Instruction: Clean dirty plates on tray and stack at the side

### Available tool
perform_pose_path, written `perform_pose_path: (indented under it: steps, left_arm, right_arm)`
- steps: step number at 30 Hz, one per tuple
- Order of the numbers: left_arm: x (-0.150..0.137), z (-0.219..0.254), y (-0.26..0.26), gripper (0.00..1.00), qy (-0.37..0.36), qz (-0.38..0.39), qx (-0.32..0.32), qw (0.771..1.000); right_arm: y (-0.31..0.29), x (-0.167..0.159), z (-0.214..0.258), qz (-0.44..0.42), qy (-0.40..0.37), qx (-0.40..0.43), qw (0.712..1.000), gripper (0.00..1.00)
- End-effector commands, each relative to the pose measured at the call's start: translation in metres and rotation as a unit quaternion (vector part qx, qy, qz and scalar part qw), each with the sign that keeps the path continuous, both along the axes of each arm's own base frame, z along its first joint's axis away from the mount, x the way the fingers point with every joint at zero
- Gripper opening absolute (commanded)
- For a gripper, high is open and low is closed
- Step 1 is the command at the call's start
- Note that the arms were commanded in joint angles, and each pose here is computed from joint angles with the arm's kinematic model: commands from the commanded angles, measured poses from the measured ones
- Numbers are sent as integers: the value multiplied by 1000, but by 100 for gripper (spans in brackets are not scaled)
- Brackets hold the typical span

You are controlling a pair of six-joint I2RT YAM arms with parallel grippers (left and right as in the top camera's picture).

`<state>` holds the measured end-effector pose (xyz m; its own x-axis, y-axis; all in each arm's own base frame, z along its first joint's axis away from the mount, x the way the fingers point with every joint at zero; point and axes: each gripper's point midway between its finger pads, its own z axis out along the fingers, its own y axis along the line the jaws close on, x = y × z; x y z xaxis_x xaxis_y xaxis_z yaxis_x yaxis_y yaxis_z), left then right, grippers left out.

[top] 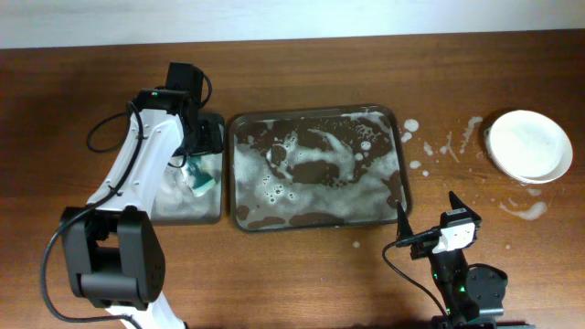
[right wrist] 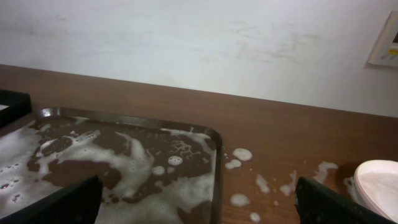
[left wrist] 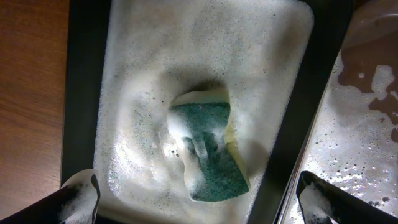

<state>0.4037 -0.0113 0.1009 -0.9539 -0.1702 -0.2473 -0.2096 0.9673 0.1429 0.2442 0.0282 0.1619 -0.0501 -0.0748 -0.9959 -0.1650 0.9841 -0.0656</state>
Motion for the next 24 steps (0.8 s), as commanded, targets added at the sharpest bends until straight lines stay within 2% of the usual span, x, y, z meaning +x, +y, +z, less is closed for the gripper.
perform_pose_path:
  steps: [1,3,6,9,14,18,24]
  left_arm:
    - [4,10,1,99,-15,-1,6,1000]
    - [14,21,0,99,-47,0,3,999]
    - [31,61,-3,99,-146,0,-10,989]
    - [28,95,-2,99,-220,-2,-18,975]
    - [0,137,-5,99,-338,-70,-10,939]
    - [-38,148,-19,99,-420,-179,5,890]
    - [-97,138,-6,99,-495,-173,19,851]
  right_arm:
    - [1,0,-3,0,1,2,1000,98]
    - [1,0,-3,0,1,2,1000,98]
    - [1,0,-3,0,1,2,1000,99]
    - [1,0,-3,0,1,2,1000,98]
    - [1,0,-3,0,1,2,1000,98]
    - [1,0,-3,0,1,2,1000,98]
    - [1,0,-3,0,1,2,1000,98]
